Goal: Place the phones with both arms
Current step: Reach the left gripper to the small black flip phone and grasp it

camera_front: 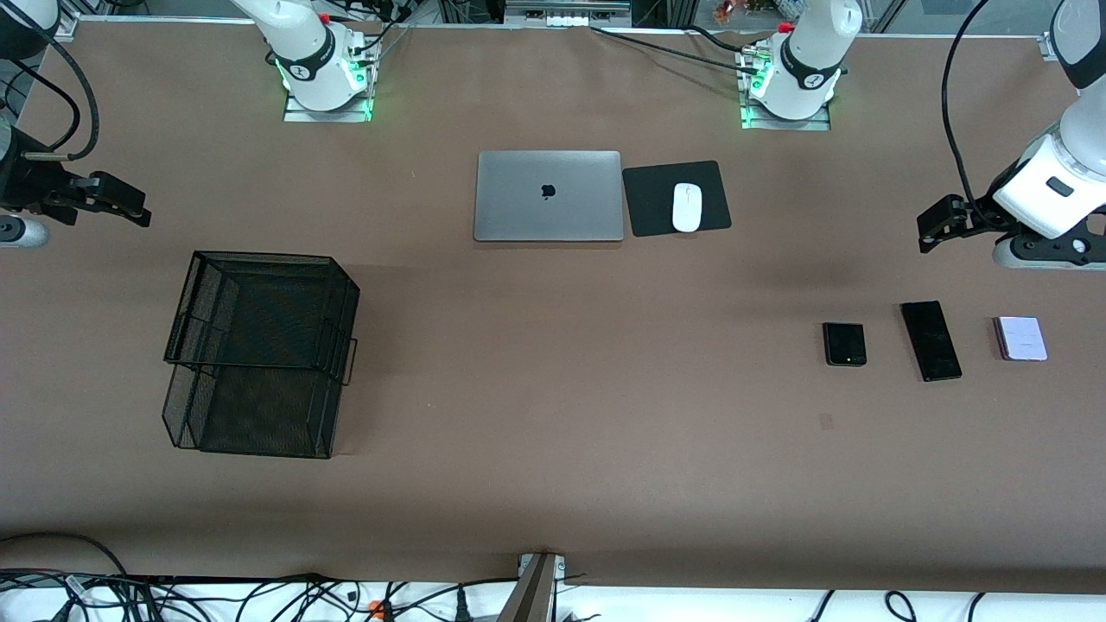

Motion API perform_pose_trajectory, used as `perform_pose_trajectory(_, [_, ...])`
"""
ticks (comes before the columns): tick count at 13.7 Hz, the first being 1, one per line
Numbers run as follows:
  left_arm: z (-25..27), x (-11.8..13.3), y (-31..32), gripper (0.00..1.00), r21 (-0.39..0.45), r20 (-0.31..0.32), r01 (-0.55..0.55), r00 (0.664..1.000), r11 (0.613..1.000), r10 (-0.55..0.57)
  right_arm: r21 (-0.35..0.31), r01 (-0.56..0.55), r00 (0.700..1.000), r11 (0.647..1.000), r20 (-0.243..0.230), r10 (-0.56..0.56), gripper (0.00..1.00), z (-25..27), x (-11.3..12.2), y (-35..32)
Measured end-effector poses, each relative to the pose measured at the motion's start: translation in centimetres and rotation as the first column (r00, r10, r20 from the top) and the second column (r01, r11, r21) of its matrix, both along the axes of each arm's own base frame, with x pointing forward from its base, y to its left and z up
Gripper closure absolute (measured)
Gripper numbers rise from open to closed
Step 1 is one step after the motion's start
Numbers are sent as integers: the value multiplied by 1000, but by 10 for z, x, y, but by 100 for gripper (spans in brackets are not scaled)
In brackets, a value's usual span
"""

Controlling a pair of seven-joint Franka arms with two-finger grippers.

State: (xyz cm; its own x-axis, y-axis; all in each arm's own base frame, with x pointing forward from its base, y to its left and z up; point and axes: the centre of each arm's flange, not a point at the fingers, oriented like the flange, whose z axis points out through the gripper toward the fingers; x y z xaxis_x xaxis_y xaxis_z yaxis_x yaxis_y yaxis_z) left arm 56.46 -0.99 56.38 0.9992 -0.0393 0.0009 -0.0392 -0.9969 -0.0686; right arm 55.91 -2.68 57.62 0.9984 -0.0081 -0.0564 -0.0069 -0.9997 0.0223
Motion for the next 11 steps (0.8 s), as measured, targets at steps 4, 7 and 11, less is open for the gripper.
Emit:
perform_pose_trajectory(4, [0, 0, 0, 0, 0, -2, 0, 1000, 1000, 0, 0, 0, 1000, 1000, 0, 0, 0, 0, 0, 0])
perform_pose_trajectory(7, [-16, 3, 3, 0, 1, -46, -4, 999, 1000, 4, 0, 0, 1000, 1000, 0, 0, 0, 0, 0, 0])
perform_pose_trajectory(11, [-90, 27, 18, 0, 3, -153, -23, 988, 1000, 23, 0, 1, 1000, 1000, 0, -1, 0, 0, 0, 0])
